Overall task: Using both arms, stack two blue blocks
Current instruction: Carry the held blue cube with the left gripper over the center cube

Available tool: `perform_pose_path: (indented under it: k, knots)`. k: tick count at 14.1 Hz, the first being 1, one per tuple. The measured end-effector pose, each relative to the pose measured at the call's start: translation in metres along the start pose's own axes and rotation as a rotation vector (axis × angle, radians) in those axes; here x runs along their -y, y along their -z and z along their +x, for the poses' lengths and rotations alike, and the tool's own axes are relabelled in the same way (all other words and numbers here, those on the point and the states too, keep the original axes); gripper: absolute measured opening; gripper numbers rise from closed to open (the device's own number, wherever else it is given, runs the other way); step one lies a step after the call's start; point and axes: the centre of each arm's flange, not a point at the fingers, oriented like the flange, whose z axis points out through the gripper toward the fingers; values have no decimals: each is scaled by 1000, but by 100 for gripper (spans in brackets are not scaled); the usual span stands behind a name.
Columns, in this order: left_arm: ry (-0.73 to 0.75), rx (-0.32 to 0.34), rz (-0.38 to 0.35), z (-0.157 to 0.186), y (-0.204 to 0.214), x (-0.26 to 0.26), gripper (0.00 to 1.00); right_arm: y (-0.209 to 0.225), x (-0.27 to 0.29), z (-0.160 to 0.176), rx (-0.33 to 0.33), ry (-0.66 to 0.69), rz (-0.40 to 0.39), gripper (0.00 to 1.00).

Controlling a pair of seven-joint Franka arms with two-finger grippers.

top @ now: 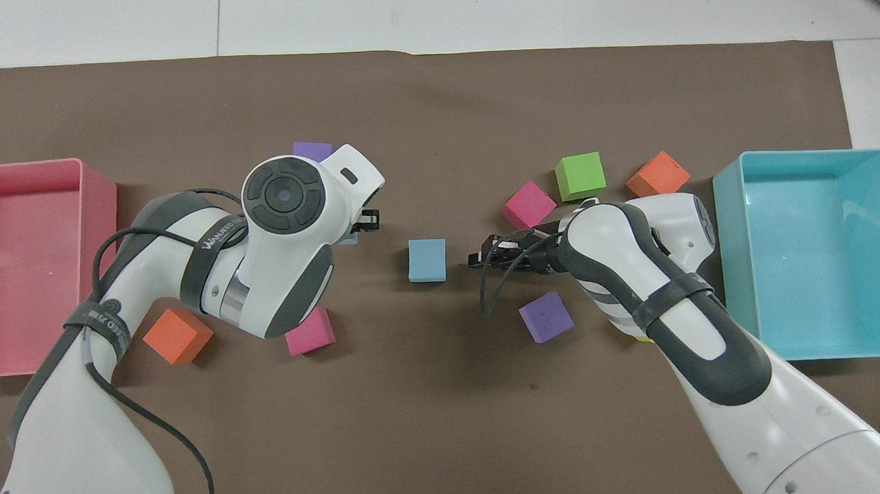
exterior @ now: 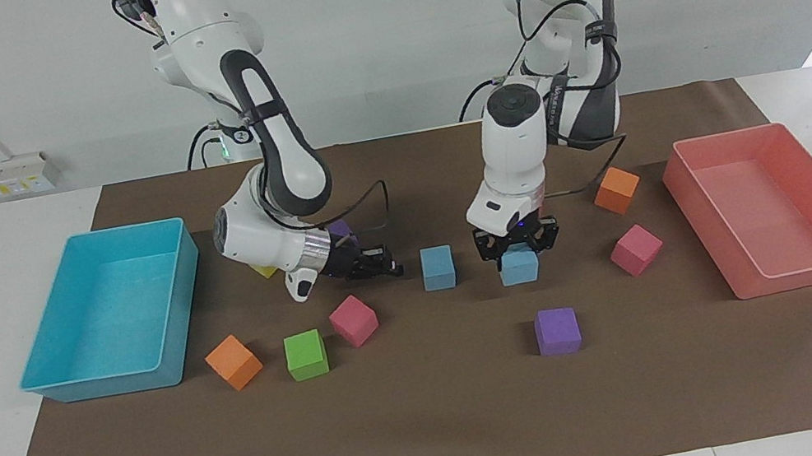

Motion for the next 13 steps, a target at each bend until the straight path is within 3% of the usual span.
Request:
perform_pose_path:
  k: [7,13]
  knots:
    - [7,26,-24,-5,13,-65,59,0,0,0,0,0,0,1]
    - [2,65,-55,-18,0,-97,59,0,0,0,0,0,0,1]
